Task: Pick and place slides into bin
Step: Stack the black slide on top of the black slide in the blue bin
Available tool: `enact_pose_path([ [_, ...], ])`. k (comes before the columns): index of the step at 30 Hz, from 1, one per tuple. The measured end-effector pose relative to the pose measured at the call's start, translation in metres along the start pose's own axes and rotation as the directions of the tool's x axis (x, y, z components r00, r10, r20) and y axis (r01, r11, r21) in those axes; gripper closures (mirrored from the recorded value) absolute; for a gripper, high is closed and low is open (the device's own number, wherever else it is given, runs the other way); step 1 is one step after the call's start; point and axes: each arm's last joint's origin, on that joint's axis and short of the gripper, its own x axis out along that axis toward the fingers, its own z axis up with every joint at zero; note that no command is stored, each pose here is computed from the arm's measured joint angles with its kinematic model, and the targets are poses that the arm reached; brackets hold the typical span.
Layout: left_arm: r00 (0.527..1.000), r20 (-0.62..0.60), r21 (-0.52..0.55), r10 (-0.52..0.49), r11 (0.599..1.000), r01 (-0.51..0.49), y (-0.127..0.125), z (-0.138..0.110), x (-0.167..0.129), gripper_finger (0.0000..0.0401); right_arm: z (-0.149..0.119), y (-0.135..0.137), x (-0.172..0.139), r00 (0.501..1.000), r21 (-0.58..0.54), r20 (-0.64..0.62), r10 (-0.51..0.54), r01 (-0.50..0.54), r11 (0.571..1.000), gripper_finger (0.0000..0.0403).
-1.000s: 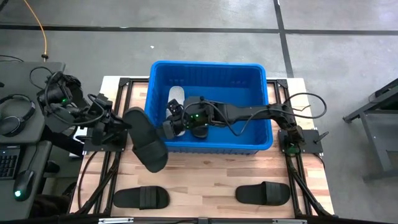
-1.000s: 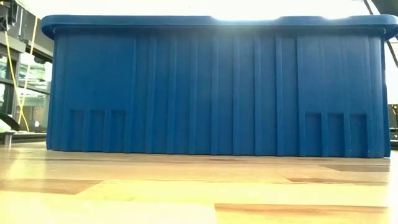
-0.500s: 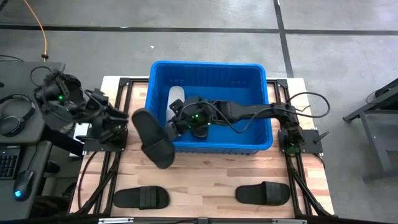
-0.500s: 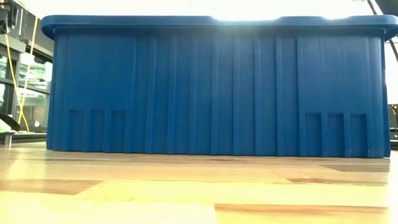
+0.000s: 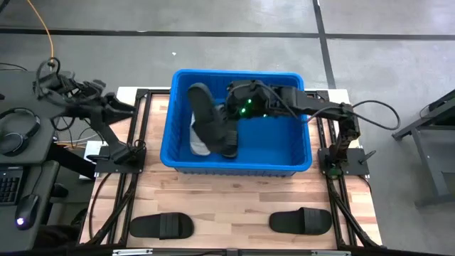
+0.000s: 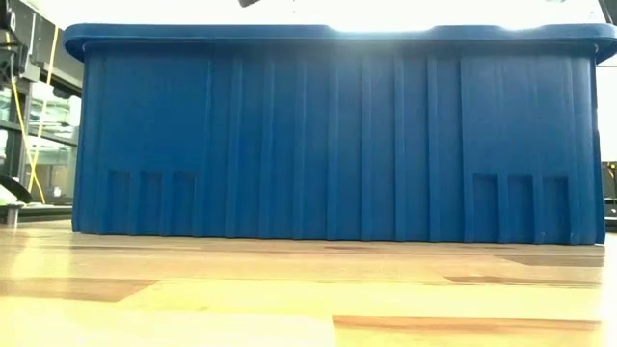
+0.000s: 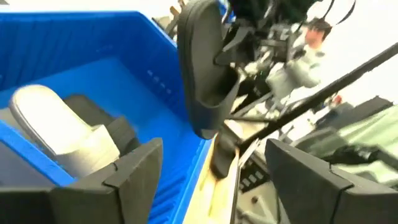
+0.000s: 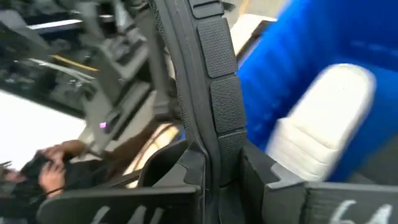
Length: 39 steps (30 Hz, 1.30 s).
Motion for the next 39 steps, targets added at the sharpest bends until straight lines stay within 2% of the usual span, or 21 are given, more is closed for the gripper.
enact_pose_path([
  [6, 0.999, 0.034, -0.042, -0.027, 0.999, 0.028, 0.015, 0.008, -0.009, 0.016, 0.008, -0.03, 0.006, 0.984, 0.015, -0.074, -0.163, 0.164, 0.986, 0.0377],
  [11, 0.999, 0.033, -0.043, -0.03, 0.999, 0.032, 0.017, 0.009, -0.01, 0.0175, 0.022, -0.053, 0.012, 0.969, 0.052, -0.104, -0.226, 0.232, 0.971, 0.0377],
  [15, 0.999, 0.026, -0.041, -0.033, 0.999, 0.034, 0.016, 0.008, -0.01, 0.0181, 0.025, -0.071, 0.03, 0.946, 0.074, -0.157, -0.284, 0.298, 0.952, 0.0377],
  [19, 0.999, 0.027, -0.047, -0.036, 0.998, 0.037, 0.015, 0.008, -0.01, 0.0179, 0.022, -0.085, 0.054, 0.931, 0.091, -0.237, -0.276, 0.304, 0.948, 0.0377],
  [24, 0.998, 0.02, -0.039, -0.062, 0.997, 0.063, 0.013, 0.009, -0.01, 0.0181, 0.017, -0.101, 0.073, 0.897, 0.094, -0.312, -0.314, 0.358, 0.929, 0.0377],
  [29, 0.996, 0.022, -0.023, -0.082, 0.996, 0.083, 0.01, 0.011, -0.01, 0.0183, 0.016, -0.109, 0.086, 0.887, 0.116, -0.371, -0.275, 0.338, 0.934, 0.0377],
  [32, 0.996, 0.025, -0.016, -0.089, 0.996, 0.089, 0.009, 0.011, -0.01, 0.0184, 0.018, -0.11, 0.081, 0.886, 0.093, -0.325, -0.332, 0.379, 0.921, 0.0377],
  [34, 0.996, 0.025, -0.01, -0.091, 0.996, 0.091, 0.009, 0.011, -0.01, 0.0185, 0.024, -0.103, 0.073, 0.908, 0.08, -0.254, -0.333, 0.363, 0.928, 0.0377],
  [35, 0.995, 0.026, -0.011, -0.092, 0.996, 0.092, 0.009, 0.011, -0.01, 0.0185, 0.029, -0.097, 0.066, 0.932, 0.079, -0.198, -0.304, 0.324, 0.943, 0.0377],
  [37, 0.995, 0.028, -0.008, -0.095, 0.995, 0.095, 0.009, 0.012, -0.01, 0.0185, 0.041, -0.078, 0.053, 0.976, 0.006, -0.062, -0.208, 0.209, 0.978, 0.0377],
  [39, 0.995, 0.03, -0.001, -0.099, 0.995, 0.099, 0.008, 0.012, -0.01, 0.0185, 0.048, -0.06, 0.042, 0.993, -0.02, 0.047, -0.104, 0.105, 0.994, 0.0377],
])
